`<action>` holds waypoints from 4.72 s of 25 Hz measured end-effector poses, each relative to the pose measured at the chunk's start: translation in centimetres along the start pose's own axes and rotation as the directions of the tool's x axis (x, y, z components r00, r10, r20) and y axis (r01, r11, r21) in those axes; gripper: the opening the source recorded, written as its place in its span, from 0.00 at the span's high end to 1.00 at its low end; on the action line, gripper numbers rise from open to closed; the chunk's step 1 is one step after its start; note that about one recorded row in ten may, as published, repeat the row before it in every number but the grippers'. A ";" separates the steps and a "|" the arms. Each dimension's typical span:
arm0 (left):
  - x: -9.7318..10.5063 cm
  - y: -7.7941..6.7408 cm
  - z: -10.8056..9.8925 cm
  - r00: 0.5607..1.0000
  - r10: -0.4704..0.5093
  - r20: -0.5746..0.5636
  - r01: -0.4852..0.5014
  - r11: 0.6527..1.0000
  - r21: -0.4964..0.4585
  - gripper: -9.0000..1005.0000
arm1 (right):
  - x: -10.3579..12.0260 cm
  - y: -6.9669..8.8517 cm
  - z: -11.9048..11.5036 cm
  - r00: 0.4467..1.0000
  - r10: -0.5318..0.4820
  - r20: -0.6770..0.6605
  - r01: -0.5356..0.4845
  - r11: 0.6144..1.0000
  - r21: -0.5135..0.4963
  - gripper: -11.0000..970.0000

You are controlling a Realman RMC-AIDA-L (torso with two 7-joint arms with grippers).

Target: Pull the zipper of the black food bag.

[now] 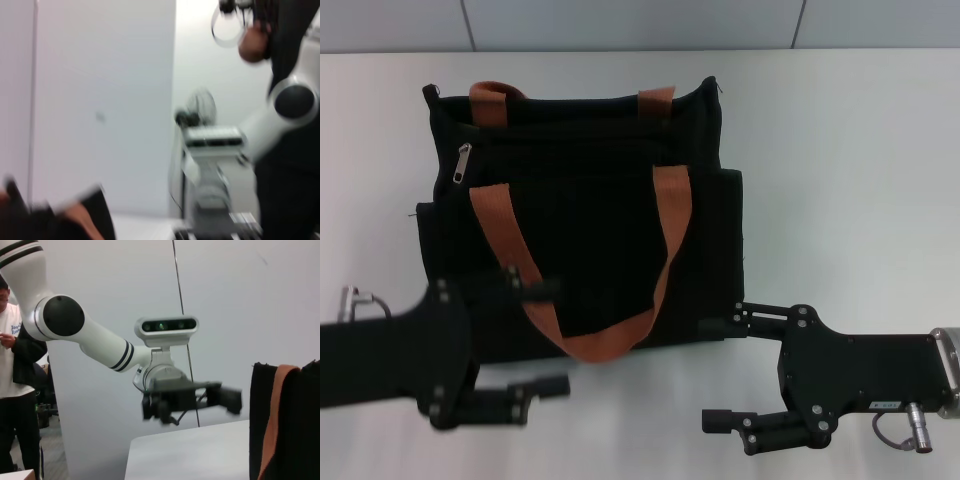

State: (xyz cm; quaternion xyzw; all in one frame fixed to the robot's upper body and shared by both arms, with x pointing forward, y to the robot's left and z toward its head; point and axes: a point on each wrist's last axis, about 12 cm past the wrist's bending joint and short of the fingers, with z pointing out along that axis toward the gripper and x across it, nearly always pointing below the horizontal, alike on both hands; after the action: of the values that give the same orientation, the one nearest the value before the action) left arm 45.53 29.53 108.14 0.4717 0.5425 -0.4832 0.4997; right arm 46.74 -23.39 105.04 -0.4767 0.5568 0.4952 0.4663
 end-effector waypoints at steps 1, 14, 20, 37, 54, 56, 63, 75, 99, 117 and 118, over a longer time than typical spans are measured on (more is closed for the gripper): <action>-0.3 0.2 0.1 0.999 0.014 0.043 -0.013 1.000 -0.025 0.19 | 0.0 0.0 0.0 1.000 0.001 0.000 -0.001 1.000 0.000 0.15; -2.1 2.1 -3.5 0.951 0.123 0.283 0.001 0.916 -0.401 0.19 | 0.1 0.0 0.0 1.000 0.000 0.001 0.000 1.000 0.004 0.15; -1.5 3.7 -6.0 0.991 0.034 0.132 0.038 0.865 -0.500 0.19 | 0.1 0.1 0.0 1.000 -0.002 0.000 0.002 1.000 0.005 0.15; 0.3 5.9 -4.1 0.987 -0.024 -0.157 -0.050 0.892 -0.449 0.23 | 0.0 0.0 -0.1 1.000 0.000 0.004 0.000 1.000 0.006 0.15; -0.7 5.6 -5.4 0.995 0.059 -0.077 -0.091 0.848 -0.523 0.69 | -0.8 -0.3 -0.4 0.999 -0.002 0.050 0.001 1.000 0.018 0.15; -1.2 5.3 -5.1 0.996 0.082 -0.047 -0.094 0.867 -0.489 0.79 | -1.5 -0.5 -0.5 0.996 0.019 0.085 -0.019 1.000 0.006 0.15; -2.0 5.9 -3.5 0.995 0.101 -0.002 -0.092 0.896 -0.435 0.96 | -5.1 -1.9 -0.7 0.973 0.125 0.192 -0.110 0.990 -0.089 0.15; -2.5 7.4 -3.0 0.998 0.064 0.022 -0.046 0.879 -0.475 0.97 | -9.3 -6.0 1.0 0.932 0.300 0.202 -0.283 0.953 -0.110 0.15; -2.4 6.8 -3.4 0.986 -0.115 0.124 0.160 0.868 -0.470 0.97 | -11.0 -9.2 4.6 0.952 0.297 0.069 -0.295 0.955 -0.042 0.15; -6.0 6.2 -5.0 0.882 -0.460 0.101 0.465 0.816 -0.343 0.97 | -10.9 -9.6 5.0 0.961 0.276 0.022 -0.276 0.961 -0.010 0.15; -6.0 6.2 -5.0 0.882 -0.460 0.101 0.465 0.816 -0.343 0.97 | -10.9 -9.6 5.0 0.961 0.276 0.022 -0.276 0.961 -0.010 0.15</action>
State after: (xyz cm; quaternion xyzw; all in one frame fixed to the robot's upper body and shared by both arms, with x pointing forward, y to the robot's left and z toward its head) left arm 51.60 34.84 113.92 0.2237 0.7158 -0.4866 0.4481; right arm 57.68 -18.22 114.40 -0.3904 0.6107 0.5626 0.3976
